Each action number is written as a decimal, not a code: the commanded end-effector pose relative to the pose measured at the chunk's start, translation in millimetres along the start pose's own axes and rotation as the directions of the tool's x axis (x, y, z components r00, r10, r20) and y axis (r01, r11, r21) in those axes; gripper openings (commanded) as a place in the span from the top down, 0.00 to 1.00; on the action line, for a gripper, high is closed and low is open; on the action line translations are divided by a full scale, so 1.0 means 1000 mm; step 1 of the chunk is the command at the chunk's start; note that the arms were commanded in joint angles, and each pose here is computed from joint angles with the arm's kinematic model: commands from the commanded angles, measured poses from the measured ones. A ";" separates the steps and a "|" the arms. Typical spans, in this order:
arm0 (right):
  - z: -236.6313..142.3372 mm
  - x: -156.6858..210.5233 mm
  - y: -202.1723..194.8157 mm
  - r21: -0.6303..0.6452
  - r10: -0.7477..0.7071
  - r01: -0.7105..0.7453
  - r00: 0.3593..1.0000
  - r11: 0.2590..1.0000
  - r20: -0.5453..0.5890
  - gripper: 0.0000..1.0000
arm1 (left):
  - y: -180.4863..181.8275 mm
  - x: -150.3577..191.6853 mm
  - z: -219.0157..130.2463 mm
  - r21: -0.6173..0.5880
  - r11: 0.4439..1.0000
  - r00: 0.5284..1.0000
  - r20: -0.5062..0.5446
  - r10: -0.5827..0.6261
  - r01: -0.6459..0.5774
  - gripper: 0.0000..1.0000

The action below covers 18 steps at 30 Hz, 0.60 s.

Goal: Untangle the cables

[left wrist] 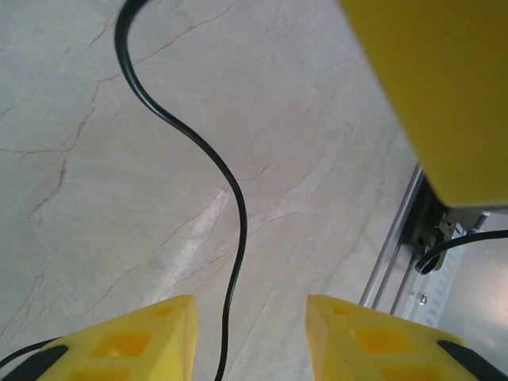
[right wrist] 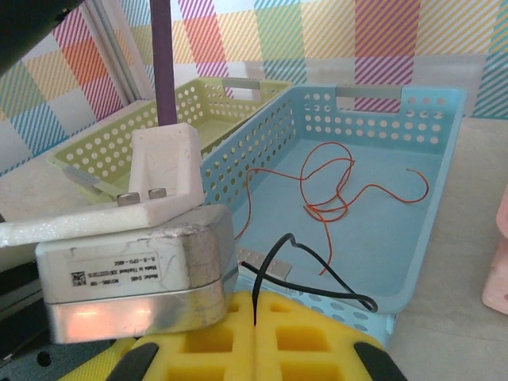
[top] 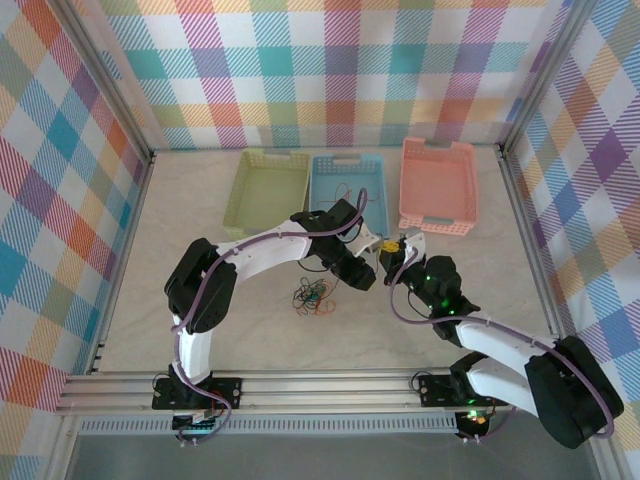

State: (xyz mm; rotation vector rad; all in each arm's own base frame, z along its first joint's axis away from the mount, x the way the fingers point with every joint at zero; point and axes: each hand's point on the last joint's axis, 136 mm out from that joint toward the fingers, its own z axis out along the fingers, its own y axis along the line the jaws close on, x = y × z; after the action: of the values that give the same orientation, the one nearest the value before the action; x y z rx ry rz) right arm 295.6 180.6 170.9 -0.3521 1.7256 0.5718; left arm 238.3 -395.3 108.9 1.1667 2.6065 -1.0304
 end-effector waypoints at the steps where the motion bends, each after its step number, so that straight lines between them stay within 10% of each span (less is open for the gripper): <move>1: -0.009 -0.036 -0.013 0.057 0.048 -0.057 0.989 0.997 0.139 1.00 | -0.003 0.021 0.014 0.026 0.999 0.996 -0.089 -0.030 0.033 0.60; 18: -0.030 -0.046 -0.048 0.188 0.106 -0.146 0.973 0.971 0.205 1.00 | 0.002 0.028 0.013 -0.005 0.999 0.994 -0.104 -0.041 0.041 0.69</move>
State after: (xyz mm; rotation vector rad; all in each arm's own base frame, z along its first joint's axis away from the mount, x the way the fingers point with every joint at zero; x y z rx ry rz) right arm 307.4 131.1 203.4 -0.0979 1.6387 0.5025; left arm 229.8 -387.8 91.1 1.1697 2.6921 -1.0122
